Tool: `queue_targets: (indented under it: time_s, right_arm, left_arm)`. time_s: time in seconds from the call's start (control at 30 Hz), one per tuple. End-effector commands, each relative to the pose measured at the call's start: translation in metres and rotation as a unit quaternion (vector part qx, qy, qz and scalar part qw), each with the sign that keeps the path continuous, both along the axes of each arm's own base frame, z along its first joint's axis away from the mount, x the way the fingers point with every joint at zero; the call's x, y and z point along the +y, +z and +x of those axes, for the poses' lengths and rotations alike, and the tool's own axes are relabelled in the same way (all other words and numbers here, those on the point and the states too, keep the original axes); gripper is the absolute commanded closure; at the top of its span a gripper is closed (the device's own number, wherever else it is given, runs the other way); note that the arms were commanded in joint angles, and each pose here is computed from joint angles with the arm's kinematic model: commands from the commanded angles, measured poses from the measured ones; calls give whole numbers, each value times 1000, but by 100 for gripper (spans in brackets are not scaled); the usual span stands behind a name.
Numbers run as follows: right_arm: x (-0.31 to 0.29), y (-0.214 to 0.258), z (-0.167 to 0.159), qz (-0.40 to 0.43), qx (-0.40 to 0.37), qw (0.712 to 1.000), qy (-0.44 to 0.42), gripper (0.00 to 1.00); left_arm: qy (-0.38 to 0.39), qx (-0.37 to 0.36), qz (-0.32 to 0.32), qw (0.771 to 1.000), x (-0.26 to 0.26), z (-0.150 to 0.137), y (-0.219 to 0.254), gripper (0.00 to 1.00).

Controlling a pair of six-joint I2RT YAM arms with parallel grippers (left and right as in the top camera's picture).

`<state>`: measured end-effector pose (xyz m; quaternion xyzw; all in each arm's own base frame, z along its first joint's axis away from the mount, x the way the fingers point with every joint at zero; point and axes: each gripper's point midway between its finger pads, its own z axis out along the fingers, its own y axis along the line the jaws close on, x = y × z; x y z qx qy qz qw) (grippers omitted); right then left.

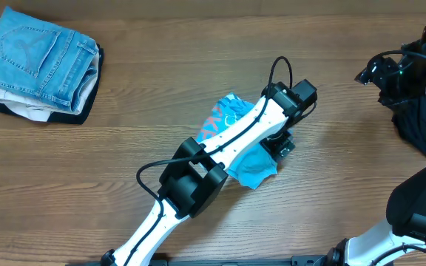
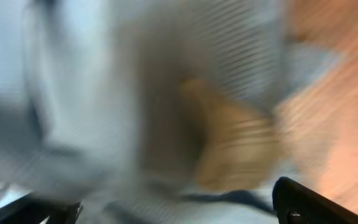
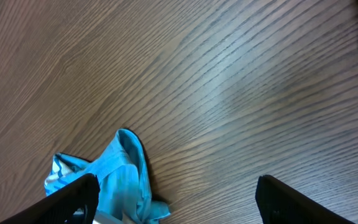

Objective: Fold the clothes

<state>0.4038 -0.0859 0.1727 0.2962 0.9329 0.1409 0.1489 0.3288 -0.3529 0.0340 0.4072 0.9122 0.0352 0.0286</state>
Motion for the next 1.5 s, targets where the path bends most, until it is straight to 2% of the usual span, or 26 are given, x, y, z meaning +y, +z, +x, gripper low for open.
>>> queue_targets:
  time_s: [0.0, 0.13, 0.27, 0.43, 0.6, 0.73, 0.93, 1.03, 1.27, 1.4, 1.43, 1.47]
  right_arm:
    - [-1, 9, 3, -3, -14, 1000, 2, 15]
    - [0, 8, 1, -2, -11, 1000, 4, 15]
    - [0, 8, 1, -2, -12, 1000, 4, 15]
    - [0, 8, 1, -2, -12, 1000, 4, 15]
    - [0, 9, 2, -3, -13, 1000, 4, 15]
    - [0, 8, 2, -2, -12, 1000, 4, 15]
    - [0, 8, 0, -1, -8, 1000, 4, 15]
    - [0, 8, 0, -1, -8, 1000, 4, 15]
    - [0, 8, 1, -2, -12, 1000, 4, 15]
    - [0, 8, 2, -3, -14, 1000, 4, 15]
    - [-1, 9, 2, -3, -14, 1000, 4, 15]
    - [-1, 9, 3, -4, -15, 1000, 4, 15]
  left_arm:
    - [37, -91, 102, 990, 46, 38, 9, 0]
    - [75, -102, 139, 982, 96, 71, 14, 0]
    - [66, -92, 146, 983, 123, 90, 14, 0]
    - [54, -94, 152, 982, 134, 98, 22, 0]
    - [27, -88, 42, 995, 77, 75, 67, 0]
    - [4, -58, -9, 998, 40, 56, 58, 0]
    - [61, -45, 12, 997, 45, 63, 14, 0]
    - [48, -36, 21, 998, 45, 66, -5, 0]
    - [30, 22, 70, 997, 56, 38, -32, 0]
    - [29, 37, 79, 996, 57, 32, -41, 1]
    - [40, 36, 85, 995, 59, 32, -45, 7]
    - [49, 33, 91, 994, 61, 33, -47, 22]
